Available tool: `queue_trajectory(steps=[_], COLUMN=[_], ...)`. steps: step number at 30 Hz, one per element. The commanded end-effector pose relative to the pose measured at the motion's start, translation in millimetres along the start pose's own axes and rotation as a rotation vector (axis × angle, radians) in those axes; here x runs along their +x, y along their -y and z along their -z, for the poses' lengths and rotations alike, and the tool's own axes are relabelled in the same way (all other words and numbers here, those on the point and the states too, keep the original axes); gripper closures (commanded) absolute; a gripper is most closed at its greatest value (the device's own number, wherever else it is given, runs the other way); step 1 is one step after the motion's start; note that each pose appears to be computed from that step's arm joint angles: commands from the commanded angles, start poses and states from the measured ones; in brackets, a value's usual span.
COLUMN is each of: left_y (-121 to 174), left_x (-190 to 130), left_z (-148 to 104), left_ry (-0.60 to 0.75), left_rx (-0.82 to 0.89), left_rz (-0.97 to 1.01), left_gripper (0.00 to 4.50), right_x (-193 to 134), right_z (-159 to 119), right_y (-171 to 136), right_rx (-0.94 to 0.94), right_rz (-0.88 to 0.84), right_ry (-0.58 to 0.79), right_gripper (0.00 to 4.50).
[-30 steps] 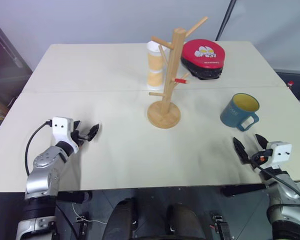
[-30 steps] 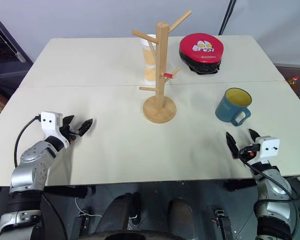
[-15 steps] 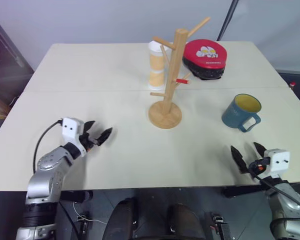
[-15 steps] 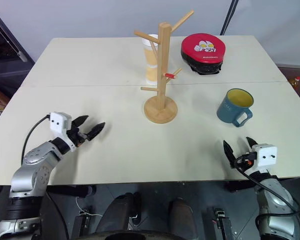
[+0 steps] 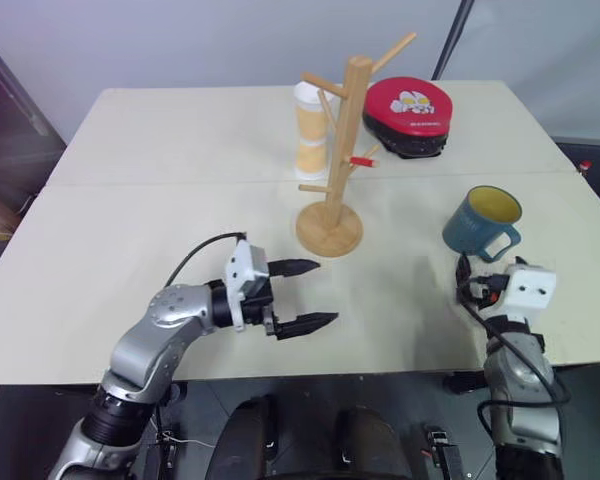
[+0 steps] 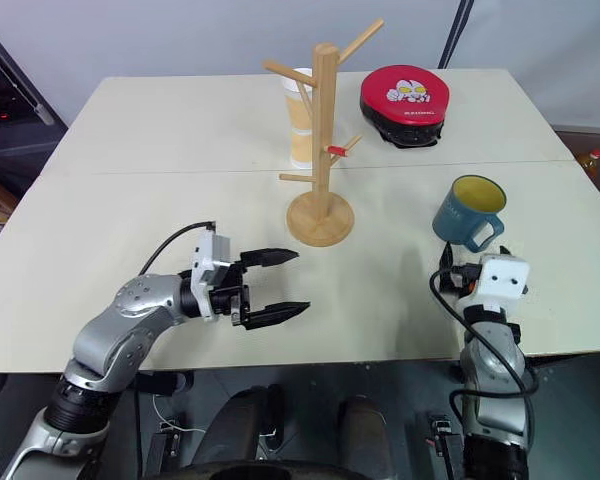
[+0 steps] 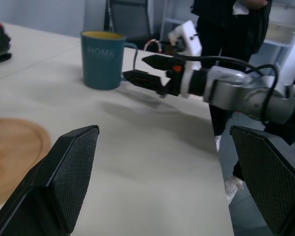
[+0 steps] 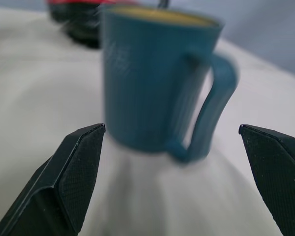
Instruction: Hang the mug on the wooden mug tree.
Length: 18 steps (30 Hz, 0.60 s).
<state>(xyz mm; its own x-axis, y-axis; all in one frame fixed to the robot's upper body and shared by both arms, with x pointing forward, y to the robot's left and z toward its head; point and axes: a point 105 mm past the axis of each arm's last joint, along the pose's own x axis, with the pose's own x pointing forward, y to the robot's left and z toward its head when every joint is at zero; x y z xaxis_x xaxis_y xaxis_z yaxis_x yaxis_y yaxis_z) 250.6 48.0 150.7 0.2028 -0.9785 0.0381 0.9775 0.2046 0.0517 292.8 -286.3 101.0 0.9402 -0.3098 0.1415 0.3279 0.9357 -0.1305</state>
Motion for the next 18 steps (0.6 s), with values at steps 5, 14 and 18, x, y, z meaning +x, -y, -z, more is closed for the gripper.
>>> queue_trajectory(steps=[5,14,18], left_y=[6.4,4.9,5.1], left_x=[1.3,-0.1,0.0], left_z=[-6.6,-10.9,-12.8], left_ry=[0.006,0.017,0.022], left_rx=[0.046,0.072,0.080], left_rz=[0.024,0.010,0.013], left_gripper=[0.00,0.00,0.00], right_x=[6.3,8.5,9.1], right_z=[-5.7,-4.2,-0.4], right_y=[17.2,22.6,30.1], right_rx=[-0.054,-0.058,-0.040], right_rz=[0.112,0.168,0.238], right_ry=[0.008,-0.010,-0.039], right_gripper=[0.02,0.02,0.02])
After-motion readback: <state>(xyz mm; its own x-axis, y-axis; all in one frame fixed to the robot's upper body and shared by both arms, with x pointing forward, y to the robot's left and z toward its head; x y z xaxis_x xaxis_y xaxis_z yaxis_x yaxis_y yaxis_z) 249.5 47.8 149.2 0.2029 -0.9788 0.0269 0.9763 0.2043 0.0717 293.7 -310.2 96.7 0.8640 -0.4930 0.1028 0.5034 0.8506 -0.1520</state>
